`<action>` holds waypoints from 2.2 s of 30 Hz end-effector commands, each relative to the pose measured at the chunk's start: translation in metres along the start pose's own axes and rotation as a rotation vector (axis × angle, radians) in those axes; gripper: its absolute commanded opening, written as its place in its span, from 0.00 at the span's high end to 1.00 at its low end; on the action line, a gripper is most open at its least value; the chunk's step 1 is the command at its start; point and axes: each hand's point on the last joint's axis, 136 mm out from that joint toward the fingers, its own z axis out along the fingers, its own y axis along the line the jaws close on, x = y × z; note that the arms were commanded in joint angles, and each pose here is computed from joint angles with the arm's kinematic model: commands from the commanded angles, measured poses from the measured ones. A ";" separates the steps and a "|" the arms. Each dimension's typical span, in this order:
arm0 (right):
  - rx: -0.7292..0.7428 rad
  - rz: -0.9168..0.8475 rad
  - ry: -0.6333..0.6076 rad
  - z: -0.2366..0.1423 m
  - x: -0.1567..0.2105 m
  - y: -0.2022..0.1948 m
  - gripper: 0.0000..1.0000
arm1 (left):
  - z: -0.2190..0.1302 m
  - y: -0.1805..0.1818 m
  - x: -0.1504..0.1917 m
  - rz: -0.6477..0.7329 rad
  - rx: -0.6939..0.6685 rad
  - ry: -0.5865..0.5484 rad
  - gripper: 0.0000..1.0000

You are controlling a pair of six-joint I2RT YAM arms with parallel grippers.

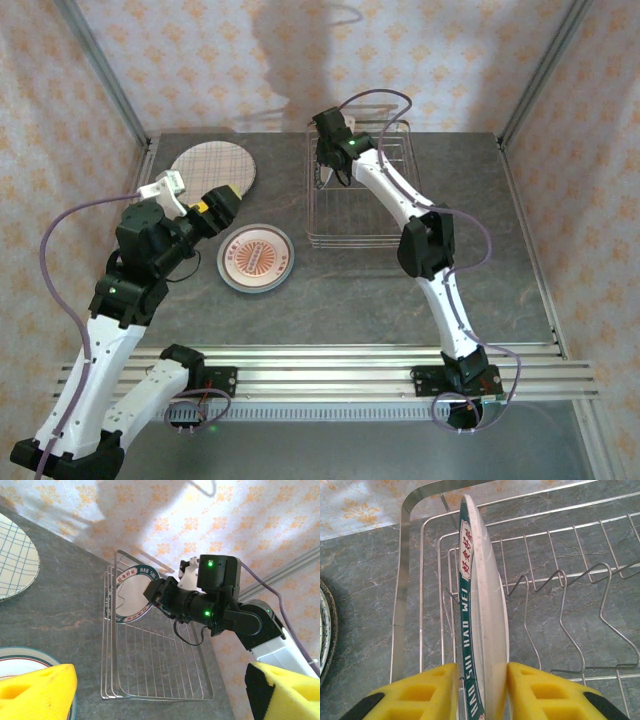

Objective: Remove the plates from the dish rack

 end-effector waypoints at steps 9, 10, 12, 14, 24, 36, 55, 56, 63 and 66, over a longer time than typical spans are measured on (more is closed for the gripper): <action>0.004 0.030 -0.019 0.006 -0.008 0.001 0.89 | 0.000 -0.002 -0.003 0.019 -0.001 -0.011 0.12; 0.005 0.030 -0.021 0.006 -0.009 0.002 0.90 | 0.000 -0.002 -0.003 0.018 0.000 -0.011 0.12; 0.006 0.034 -0.028 0.006 -0.010 0.002 0.93 | 0.000 -0.001 -0.002 0.015 -0.001 -0.010 0.12; 0.004 0.039 -0.034 0.006 -0.012 0.003 0.97 | 0.000 -0.001 -0.002 0.012 -0.001 -0.008 0.12; 0.091 0.040 -0.122 -0.018 -0.030 0.000 1.00 | 0.002 0.001 0.001 -0.002 -0.003 -0.002 0.13; 0.227 0.045 -0.275 -0.074 -0.061 -0.012 1.00 | 0.004 0.000 0.000 -0.014 0.006 -0.005 0.13; 0.245 0.111 -0.376 -0.184 -0.091 -0.034 1.00 | 0.006 -0.027 -0.010 -0.061 0.094 0.007 0.11; 0.242 0.113 -0.378 -0.191 -0.091 -0.036 1.00 | 0.006 -0.027 -0.011 -0.061 0.096 0.006 0.10; 0.223 0.112 -0.387 -0.238 -0.092 -0.054 1.00 | 0.012 -0.035 -0.012 -0.089 0.126 0.019 0.11; 0.214 0.113 -0.390 -0.259 -0.092 -0.062 1.00 | 0.017 -0.037 -0.010 -0.104 0.134 0.044 0.11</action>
